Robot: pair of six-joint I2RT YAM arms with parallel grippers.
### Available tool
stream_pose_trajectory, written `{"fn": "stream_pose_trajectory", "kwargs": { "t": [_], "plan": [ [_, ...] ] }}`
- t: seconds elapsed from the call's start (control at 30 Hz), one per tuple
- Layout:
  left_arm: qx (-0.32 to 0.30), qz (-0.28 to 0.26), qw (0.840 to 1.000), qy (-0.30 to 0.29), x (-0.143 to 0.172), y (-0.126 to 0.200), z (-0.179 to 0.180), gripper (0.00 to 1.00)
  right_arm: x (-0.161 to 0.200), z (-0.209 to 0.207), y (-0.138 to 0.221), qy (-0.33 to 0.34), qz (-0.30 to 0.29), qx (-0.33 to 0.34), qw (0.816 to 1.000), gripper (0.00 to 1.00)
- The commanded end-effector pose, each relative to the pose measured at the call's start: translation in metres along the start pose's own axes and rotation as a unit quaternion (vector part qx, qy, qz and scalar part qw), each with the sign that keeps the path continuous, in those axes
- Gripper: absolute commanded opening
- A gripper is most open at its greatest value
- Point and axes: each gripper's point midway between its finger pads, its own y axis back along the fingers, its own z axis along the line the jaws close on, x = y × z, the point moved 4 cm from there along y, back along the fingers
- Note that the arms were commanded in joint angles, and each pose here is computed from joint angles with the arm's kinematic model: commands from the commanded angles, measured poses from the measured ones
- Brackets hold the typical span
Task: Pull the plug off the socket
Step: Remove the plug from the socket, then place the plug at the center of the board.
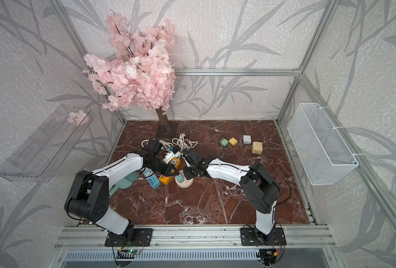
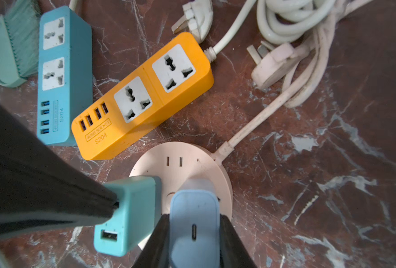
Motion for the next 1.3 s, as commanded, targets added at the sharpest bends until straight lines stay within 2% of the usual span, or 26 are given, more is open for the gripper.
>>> {"fn": "stream_pose_trajectory", "kwargs": {
  "t": [0.0,0.07,0.23,0.47,0.67,0.93,1.27],
  "plan": [
    [-0.047,0.071,0.996,0.039,0.032,-0.011,0.021,0.00,-0.020,0.011,0.023,0.072,-0.044,0.075,0.994,0.00],
    [-0.047,0.072,0.996,0.039,0.033,-0.011,0.021,0.00,-0.020,0.013,0.022,0.090,-0.041,0.095,0.991,0.00],
    [-0.047,0.071,0.996,0.039,0.032,-0.011,0.020,0.00,-0.025,0.012,0.025,0.074,-0.044,0.104,0.991,0.00],
    [-0.046,0.070,0.996,0.038,0.033,-0.011,0.020,0.00,-0.032,-0.002,0.034,0.007,-0.040,0.041,0.998,0.00],
    [-0.028,0.059,0.997,0.034,0.026,-0.009,0.014,0.00,-0.034,-0.032,0.061,-0.066,-0.071,-0.013,0.995,0.00],
    [-0.005,0.037,0.999,0.021,0.014,-0.003,0.004,0.00,-0.018,-0.102,0.083,-0.189,-0.097,-0.050,0.976,0.00],
    [0.032,-0.023,0.999,-0.019,-0.026,0.019,-0.024,0.02,-0.008,-0.179,0.067,-0.300,-0.119,-0.067,0.944,0.00]
  ]
}}
